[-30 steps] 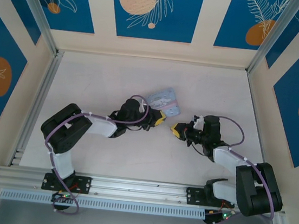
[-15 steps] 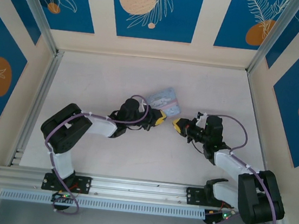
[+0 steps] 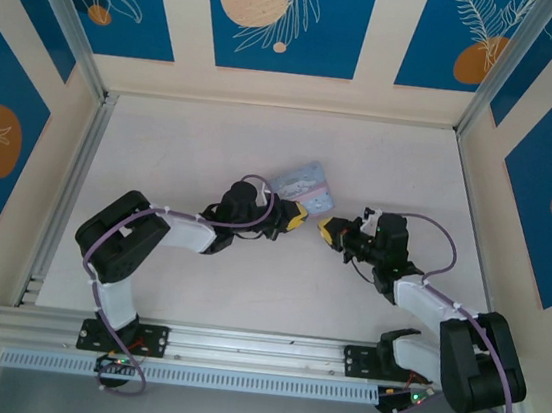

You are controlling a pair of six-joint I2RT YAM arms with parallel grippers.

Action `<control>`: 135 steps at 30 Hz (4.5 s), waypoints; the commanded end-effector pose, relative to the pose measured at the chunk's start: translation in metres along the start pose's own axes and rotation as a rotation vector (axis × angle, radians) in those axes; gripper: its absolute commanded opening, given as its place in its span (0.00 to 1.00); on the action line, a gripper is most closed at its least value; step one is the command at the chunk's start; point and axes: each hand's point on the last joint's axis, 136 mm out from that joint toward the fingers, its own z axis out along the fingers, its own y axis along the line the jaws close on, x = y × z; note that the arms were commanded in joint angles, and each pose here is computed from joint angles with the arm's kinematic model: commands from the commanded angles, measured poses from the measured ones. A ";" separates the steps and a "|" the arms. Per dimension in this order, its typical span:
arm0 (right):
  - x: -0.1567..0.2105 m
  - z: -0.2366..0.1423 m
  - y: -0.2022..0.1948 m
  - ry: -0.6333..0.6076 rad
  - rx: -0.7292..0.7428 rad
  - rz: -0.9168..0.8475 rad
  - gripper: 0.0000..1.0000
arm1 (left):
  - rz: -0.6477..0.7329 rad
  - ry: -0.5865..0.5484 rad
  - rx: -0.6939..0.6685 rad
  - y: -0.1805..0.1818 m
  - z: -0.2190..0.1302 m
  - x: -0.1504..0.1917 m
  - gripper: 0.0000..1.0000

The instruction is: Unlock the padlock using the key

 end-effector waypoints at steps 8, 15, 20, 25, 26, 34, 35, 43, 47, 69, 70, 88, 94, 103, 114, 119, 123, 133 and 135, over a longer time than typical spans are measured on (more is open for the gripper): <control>-0.001 0.011 0.010 0.006 0.001 -0.002 0.00 | 0.015 -0.001 0.065 -0.019 -0.008 0.001 0.00; 0.001 0.017 0.010 0.021 0.006 -0.002 0.00 | 0.014 -0.002 0.066 -0.019 -0.007 0.000 0.00; 0.002 0.017 0.010 0.027 0.006 -0.003 0.00 | 0.015 0.000 0.067 -0.019 -0.006 0.000 0.00; 0.003 0.015 0.011 0.025 0.005 -0.007 0.00 | 0.013 -0.001 0.062 -0.016 -0.006 0.000 0.00; 0.004 0.015 0.010 0.025 0.006 -0.009 0.00 | 0.012 -0.002 0.062 -0.017 -0.006 0.000 0.00; 0.006 0.012 0.010 0.026 0.008 -0.009 0.00 | 0.014 -0.003 0.058 -0.015 -0.006 0.000 0.00; 0.006 0.012 0.011 0.027 0.007 -0.010 0.00 | 0.014 -0.003 0.059 -0.015 -0.006 0.000 0.00; 0.009 0.014 0.015 0.035 0.005 -0.019 0.00 | 0.016 -0.004 0.059 -0.016 -0.007 0.000 0.00; 0.011 0.017 0.017 0.042 0.002 -0.023 0.00 | 0.019 -0.001 0.061 -0.017 -0.007 0.001 0.00; 0.005 0.012 0.018 0.016 0.036 -0.064 0.00 | 0.019 -0.005 0.059 -0.014 -0.011 0.002 0.00; 0.005 0.012 0.019 0.017 0.035 -0.065 0.00 | 0.020 -0.004 0.059 -0.014 -0.011 0.002 0.00; 0.019 0.028 0.035 0.089 -0.003 -0.092 0.00 | 0.008 -0.062 0.095 -0.021 -0.020 -0.004 0.00; 0.030 0.044 0.046 0.136 -0.018 -0.116 0.00 | 0.003 -0.114 0.089 -0.017 -0.036 -0.009 0.00; 0.044 0.059 0.053 0.179 -0.029 -0.130 0.00 | 0.020 -0.181 0.060 -0.013 -0.067 -0.021 0.00; 0.041 0.051 0.029 0.145 -0.002 -0.091 0.00 | 0.054 -0.135 0.062 -0.021 -0.064 -0.015 0.00; 0.037 0.046 0.025 0.127 0.006 -0.084 0.00 | 0.067 -0.113 0.076 -0.026 -0.061 -0.012 0.00; 0.036 0.046 0.027 0.126 0.000 -0.085 0.00 | 0.069 -0.105 0.083 -0.029 -0.060 -0.011 0.00; 0.041 0.051 0.041 0.145 -0.013 -0.105 0.00 | 0.062 -0.108 0.072 -0.026 -0.059 -0.013 0.00; 0.043 0.052 0.043 0.150 -0.017 -0.109 0.00 | 0.061 -0.107 0.070 -0.025 -0.058 -0.012 0.00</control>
